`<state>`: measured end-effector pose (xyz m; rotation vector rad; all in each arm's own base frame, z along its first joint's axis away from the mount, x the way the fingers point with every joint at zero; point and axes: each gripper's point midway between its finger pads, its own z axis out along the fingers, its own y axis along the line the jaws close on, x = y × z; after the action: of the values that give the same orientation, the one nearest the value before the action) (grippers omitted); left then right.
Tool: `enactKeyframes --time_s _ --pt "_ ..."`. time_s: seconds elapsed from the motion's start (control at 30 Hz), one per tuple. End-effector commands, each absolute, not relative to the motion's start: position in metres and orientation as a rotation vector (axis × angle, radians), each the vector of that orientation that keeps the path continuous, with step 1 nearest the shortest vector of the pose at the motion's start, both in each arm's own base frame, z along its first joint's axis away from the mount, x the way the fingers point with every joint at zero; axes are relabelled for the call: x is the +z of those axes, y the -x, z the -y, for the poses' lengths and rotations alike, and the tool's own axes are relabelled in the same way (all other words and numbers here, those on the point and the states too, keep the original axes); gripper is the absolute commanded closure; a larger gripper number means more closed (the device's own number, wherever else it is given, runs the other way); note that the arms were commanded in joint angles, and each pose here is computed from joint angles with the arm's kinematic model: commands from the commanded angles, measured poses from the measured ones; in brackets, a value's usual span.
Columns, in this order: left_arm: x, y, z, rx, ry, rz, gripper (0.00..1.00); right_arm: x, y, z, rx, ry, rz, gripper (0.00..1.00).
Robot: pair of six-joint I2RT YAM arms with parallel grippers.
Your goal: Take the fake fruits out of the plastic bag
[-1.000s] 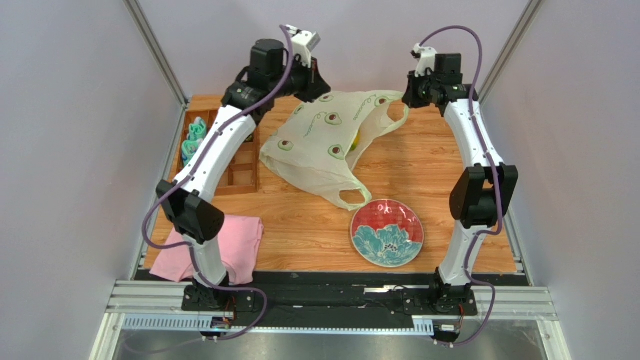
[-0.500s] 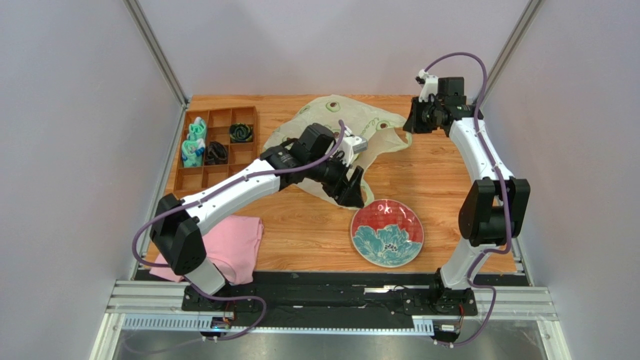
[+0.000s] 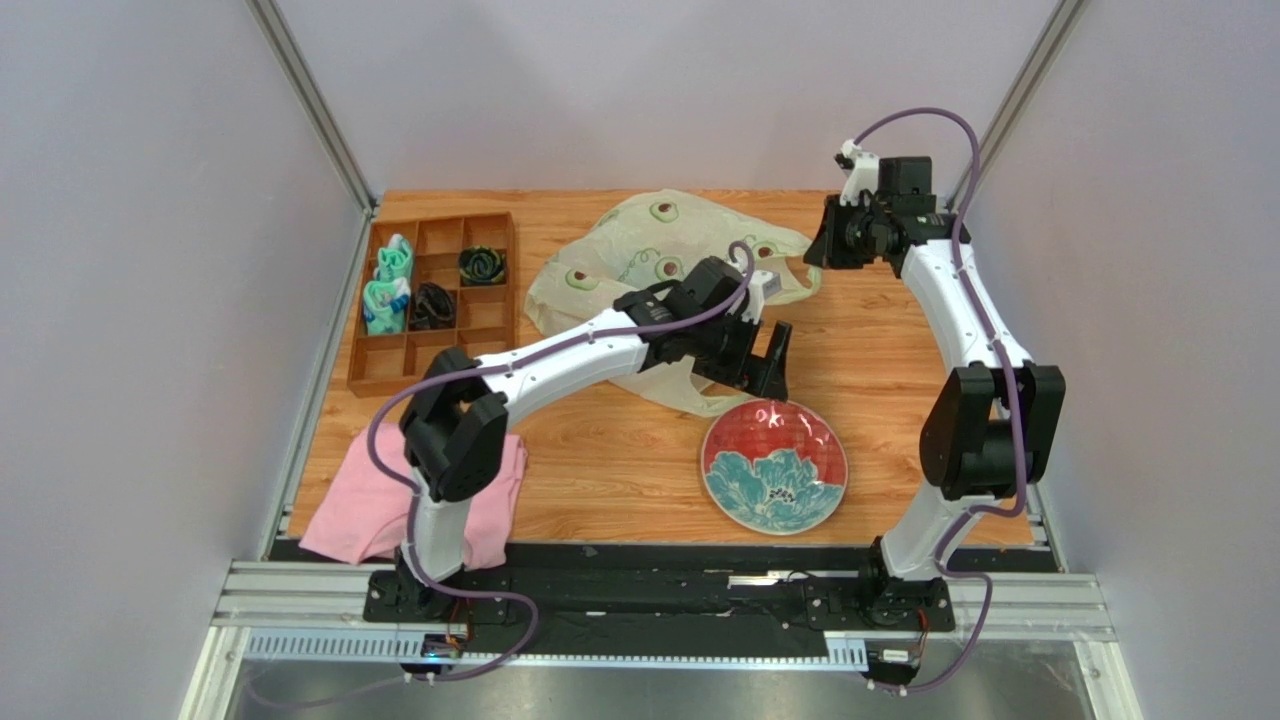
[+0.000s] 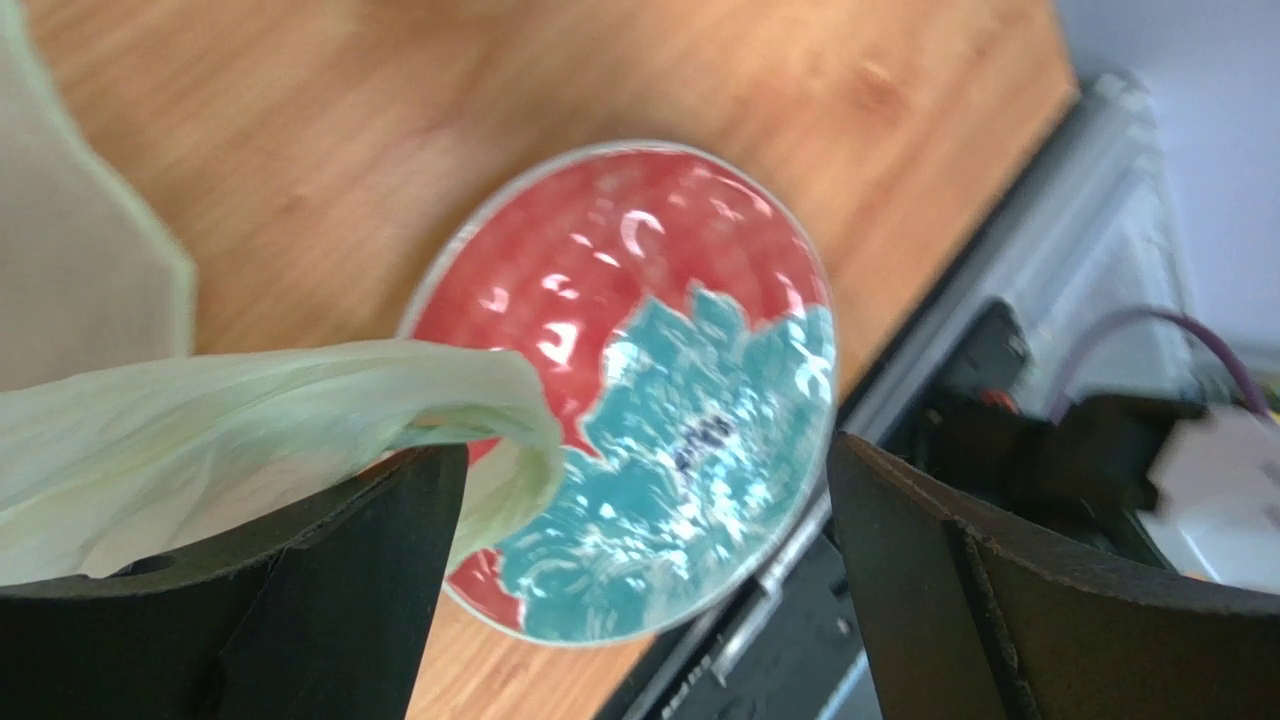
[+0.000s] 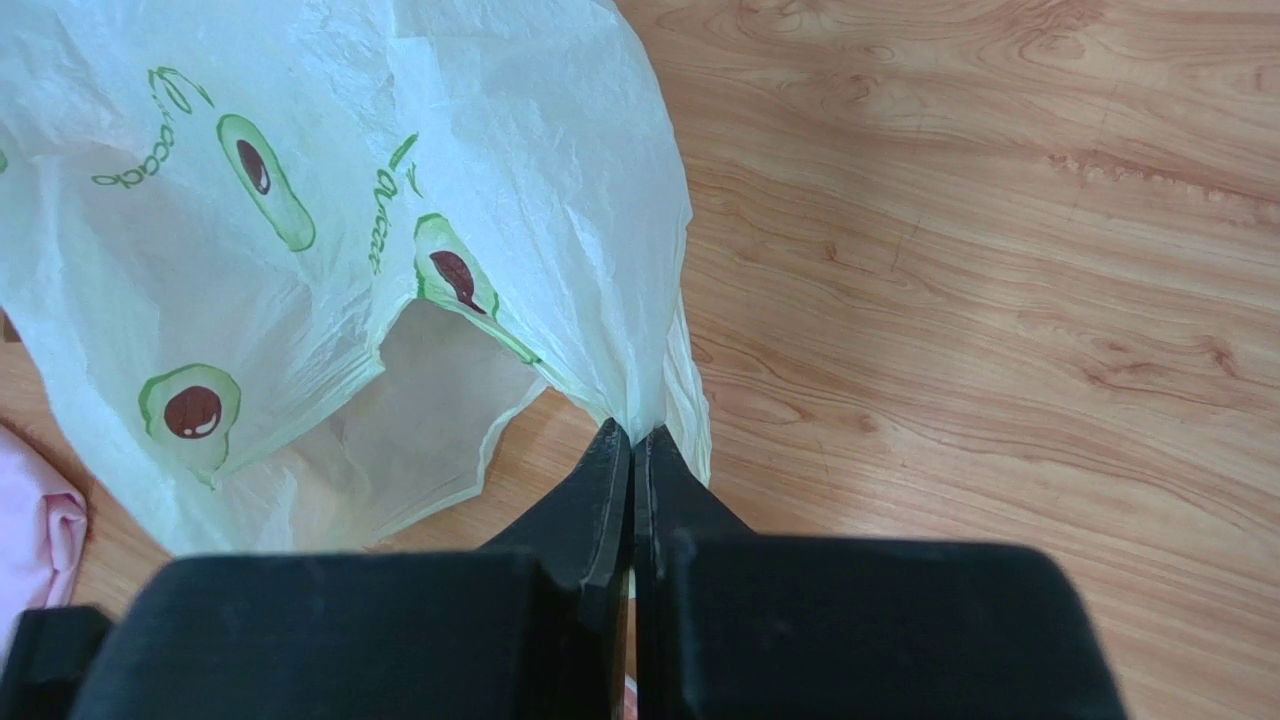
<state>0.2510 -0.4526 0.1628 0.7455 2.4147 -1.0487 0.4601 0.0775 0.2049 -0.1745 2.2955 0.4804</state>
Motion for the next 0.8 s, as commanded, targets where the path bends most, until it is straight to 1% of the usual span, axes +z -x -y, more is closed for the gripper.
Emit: enactKeyframes --time_s 0.0,0.07,0.1,0.13,0.17,0.2,0.33,0.37,0.43,0.47,0.53,0.57,0.6,0.63,0.67,0.7,0.73,0.77 --pt "0.154 -0.291 0.445 -0.744 -0.505 -2.461 0.07 0.240 -0.460 -0.083 0.509 0.169 -2.200 1.00" --pt "0.143 -0.299 0.437 -0.643 -0.506 -2.471 0.19 0.243 -0.462 -0.081 0.491 0.169 -2.194 1.00" --pt "0.146 -0.306 0.431 -0.602 -0.497 -2.459 0.40 0.245 -0.463 -0.080 0.485 0.168 -2.189 1.00" --pt "0.149 -0.308 0.427 -0.588 -0.493 -2.452 0.68 0.245 -0.465 -0.079 0.480 0.162 -2.188 1.00" --pt "0.152 -0.308 0.425 -0.586 -0.498 -2.447 0.89 0.246 -0.467 -0.078 0.477 0.160 -2.184 1.00" --pt "0.161 -0.309 0.422 -0.591 -0.532 -2.420 1.00 0.248 -0.468 -0.079 0.478 0.161 -2.179 1.00" --pt "0.206 -0.324 0.416 -0.669 -0.577 -2.292 1.00 0.259 -0.483 -0.074 0.455 0.159 -2.153 1.00" --pt "0.223 -0.329 0.415 -0.695 -0.606 -2.243 1.00 0.253 -0.490 -0.072 0.451 0.149 -2.167 1.00" --pt "0.259 -0.351 0.401 -0.724 -0.601 -2.142 1.00 0.268 -0.502 -0.071 0.447 0.143 -2.128 1.00" --pt "0.288 -0.358 0.398 -0.746 -0.666 -2.047 1.00 0.276 -0.511 -0.054 0.425 0.109 -2.101 1.00" --pt "0.326 -0.385 0.371 -0.723 -0.686 -1.935 1.00 0.294 -0.535 -0.037 0.399 0.074 -2.049 1.00" --pt "0.361 -0.393 0.362 -0.706 -0.754 -1.816 1.00 0.303 -0.543 -0.030 0.392 0.059 -2.024 1.00" --pt "0.373 -0.415 0.339 -0.672 -0.760 -1.779 1.00 0.318 -0.555 -0.023 0.373 0.056 -1.981 1.00" --pt "0.387 -0.421 0.330 -0.683 -0.804 -1.723 1.00 0.327 -0.558 -0.017 0.353 0.063 -1.957 1.00" --pt "0.418 -0.431 0.308 -0.692 -0.842 -1.616 1.00 0.335 -0.558 -0.014 0.329 0.082 -1.943 1.00" --pt "0.427 -0.438 0.300 -0.687 -0.834 -1.589 1.00 0.355 -0.552 -0.012 0.320 0.087 -1.904 1.00" --pt "0.440 -0.439 0.292 -0.671 -0.831 -1.559 1.00 0.361 -0.545 -0.009 0.320 0.087 -1.893 1.00" --pt "0.454 -0.431 0.291 -0.659 -0.900 -1.487 1.00 0.366 -0.539 -0.009 0.324 0.093 -1.881 1.00"
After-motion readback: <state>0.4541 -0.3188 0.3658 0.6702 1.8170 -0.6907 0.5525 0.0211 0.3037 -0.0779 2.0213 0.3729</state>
